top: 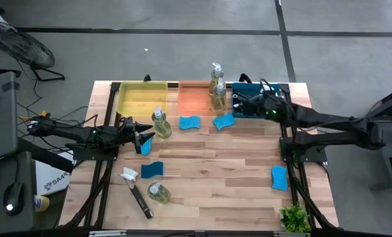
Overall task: Pick & Place Kitchen Sink Supplies
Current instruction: Put the transparent soap dispenser into the orange bin
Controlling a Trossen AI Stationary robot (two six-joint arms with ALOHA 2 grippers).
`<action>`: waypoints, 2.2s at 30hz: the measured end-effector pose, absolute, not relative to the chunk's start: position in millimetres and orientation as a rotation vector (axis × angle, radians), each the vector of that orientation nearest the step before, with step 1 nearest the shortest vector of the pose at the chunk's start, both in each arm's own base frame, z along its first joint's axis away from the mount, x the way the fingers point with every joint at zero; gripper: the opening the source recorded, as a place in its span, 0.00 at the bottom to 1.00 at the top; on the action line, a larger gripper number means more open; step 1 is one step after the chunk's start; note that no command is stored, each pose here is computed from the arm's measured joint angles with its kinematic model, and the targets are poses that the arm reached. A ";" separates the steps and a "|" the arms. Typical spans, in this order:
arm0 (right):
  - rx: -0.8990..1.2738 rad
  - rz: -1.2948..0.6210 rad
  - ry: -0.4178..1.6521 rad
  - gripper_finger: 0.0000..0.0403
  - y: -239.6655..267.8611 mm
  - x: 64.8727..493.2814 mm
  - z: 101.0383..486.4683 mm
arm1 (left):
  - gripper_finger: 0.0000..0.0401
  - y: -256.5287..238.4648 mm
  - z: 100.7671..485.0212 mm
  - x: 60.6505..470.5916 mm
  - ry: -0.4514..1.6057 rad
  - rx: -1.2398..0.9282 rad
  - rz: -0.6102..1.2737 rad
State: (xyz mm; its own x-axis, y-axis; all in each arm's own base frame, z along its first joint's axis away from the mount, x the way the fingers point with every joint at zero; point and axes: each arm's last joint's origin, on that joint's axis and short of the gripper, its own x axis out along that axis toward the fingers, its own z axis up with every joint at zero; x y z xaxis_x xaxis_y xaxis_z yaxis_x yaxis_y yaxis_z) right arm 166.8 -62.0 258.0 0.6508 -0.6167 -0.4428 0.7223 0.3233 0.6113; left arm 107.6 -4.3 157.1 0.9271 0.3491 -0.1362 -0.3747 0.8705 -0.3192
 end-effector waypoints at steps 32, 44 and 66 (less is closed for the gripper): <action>0.290 -0.244 -0.025 0.52 -1.9 87.3 192.7 | 0.50 -4.3 157.2 107.6 0.074 -0.349 0.379; 0.191 -0.037 -0.051 0.52 5.2 96.5 171.7 | 0.50 -4.3 157.1 107.6 0.075 -0.349 0.379; 0.107 -0.010 -0.036 0.52 6.0 97.5 169.4 | 0.50 -4.3 157.2 107.6 0.074 -0.349 0.379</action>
